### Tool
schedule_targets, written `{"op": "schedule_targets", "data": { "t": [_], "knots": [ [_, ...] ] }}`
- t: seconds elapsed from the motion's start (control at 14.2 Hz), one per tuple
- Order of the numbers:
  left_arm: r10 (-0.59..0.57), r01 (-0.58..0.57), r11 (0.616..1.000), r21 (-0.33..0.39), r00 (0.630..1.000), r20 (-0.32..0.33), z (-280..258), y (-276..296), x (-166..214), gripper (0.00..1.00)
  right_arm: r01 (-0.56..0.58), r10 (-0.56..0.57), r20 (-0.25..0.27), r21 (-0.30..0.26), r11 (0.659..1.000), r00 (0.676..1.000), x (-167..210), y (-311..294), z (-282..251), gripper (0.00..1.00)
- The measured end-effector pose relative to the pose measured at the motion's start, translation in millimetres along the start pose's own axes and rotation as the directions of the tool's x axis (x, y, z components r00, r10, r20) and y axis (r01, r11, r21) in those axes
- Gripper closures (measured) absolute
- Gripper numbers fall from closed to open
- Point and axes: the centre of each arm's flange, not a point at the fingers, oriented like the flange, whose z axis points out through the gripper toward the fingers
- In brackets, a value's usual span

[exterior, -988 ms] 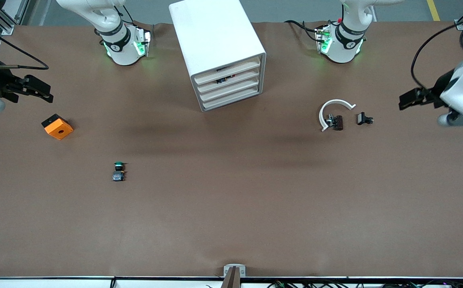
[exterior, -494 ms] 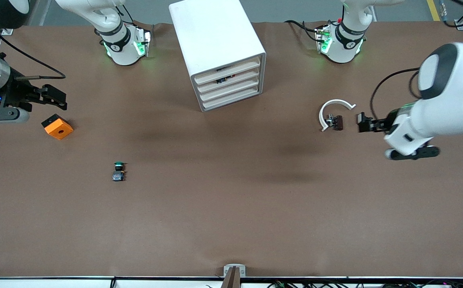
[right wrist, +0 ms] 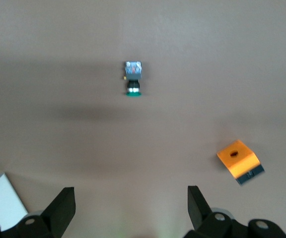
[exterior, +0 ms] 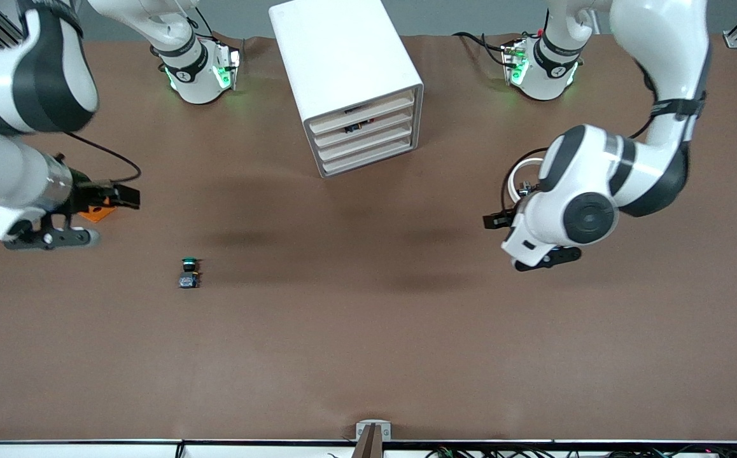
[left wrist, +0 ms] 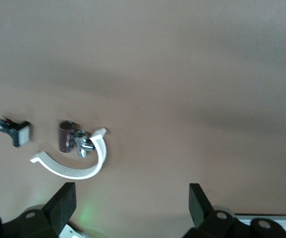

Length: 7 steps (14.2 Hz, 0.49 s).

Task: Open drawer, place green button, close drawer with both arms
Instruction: 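Lower the right gripper and grasp the black button while the left gripper reaches the drawer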

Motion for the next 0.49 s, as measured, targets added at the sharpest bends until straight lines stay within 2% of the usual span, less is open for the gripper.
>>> {"op": "schedule_targets", "data": {
  "t": [0.14,0.28,0.49],
  "knots": [
    [-0.071,0.071,0.997,0.002,0.996,0.061,30,24,-1,0.0,0.001,-0.001,-0.024,-0.002,1.0,1.0,24,-1,32,0.0],
    [-0.197,0.2,0.98,-0.007,0.969,0.149,59,43,-1,0.0,-0.001,0.0,-0.045,-0.003,1.0,0.999,44,-2,68,0.0],
    [-0.388,0.408,0.913,-0.017,0.88,0.274,88,64,1,0.0,0.002,-0.002,-0.09,-0.004,1.0,0.996,66,-4,126,0.0]
  ]
}}
